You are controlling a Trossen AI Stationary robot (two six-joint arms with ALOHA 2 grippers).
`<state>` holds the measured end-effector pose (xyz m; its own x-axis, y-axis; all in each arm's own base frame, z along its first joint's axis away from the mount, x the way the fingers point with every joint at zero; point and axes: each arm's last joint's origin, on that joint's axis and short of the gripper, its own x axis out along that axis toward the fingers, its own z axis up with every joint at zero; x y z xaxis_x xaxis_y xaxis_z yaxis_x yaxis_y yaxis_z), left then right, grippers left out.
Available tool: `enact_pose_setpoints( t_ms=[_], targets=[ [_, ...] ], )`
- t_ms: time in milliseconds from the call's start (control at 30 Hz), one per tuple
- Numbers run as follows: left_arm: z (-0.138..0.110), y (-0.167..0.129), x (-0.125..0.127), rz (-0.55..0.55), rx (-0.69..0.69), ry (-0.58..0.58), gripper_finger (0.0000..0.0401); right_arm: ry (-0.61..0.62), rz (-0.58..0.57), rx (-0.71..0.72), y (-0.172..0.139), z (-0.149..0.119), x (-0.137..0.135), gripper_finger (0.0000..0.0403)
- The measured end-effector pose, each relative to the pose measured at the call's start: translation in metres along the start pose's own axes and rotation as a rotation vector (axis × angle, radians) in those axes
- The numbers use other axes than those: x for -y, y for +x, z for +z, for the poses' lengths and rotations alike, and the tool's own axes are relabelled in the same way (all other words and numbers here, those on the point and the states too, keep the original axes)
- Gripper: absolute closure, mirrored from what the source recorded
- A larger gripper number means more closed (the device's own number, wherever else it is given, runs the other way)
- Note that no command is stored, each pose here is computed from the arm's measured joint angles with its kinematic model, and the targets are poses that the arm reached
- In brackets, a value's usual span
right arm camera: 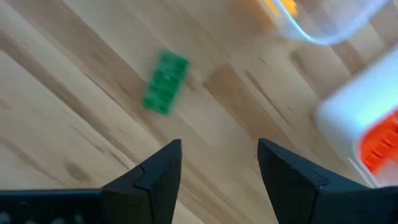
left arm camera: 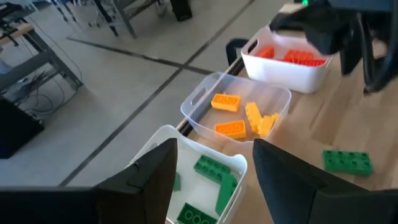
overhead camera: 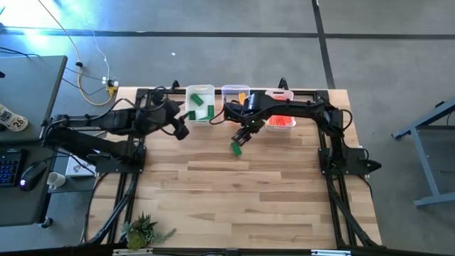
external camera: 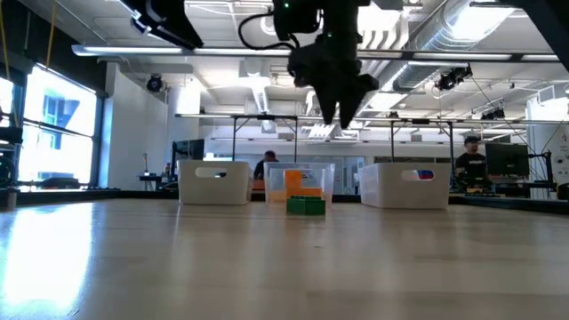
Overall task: Sort & place blocks by color
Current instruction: Put the green game piece into the left white bin
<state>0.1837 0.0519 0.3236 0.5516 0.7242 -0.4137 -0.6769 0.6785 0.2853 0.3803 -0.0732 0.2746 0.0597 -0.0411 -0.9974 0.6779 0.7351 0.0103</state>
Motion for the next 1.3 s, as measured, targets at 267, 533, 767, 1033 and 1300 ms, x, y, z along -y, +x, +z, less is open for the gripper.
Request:
enact_pose_setpoints(
  t_ms=[267,533,767,1033,1300],
  targets=[
    [0.001,-0.022,-0.017,-0.003,0.069,-0.053,0.0201,0.071,0.089,0.121,-0.002,0.003,-0.022,0.0205],
    [0.000,-0.034,-0.026,-0.004,0.100,-0.077,0.0201,0.159,0.043,0.183,0.005,0.001,-0.035,0.0205],
    [-0.002,-0.035,-0.027,-0.004,0.093,-0.080,0.0201,0.170,0.000,0.146,0.032,0.006,-0.044,0.0205],
    [-0.002,-0.035,-0.027,-0.007,0.092,-0.080,0.0201,0.203,-0.025,0.097,0.064,0.013,-0.051,0.0205],
    [-0.002,-0.035,-0.027,-0.007,0.092,-0.080,0.0201,0.223,-0.052,0.071,0.091,0.017,-0.058,0.0205]
  ],
)
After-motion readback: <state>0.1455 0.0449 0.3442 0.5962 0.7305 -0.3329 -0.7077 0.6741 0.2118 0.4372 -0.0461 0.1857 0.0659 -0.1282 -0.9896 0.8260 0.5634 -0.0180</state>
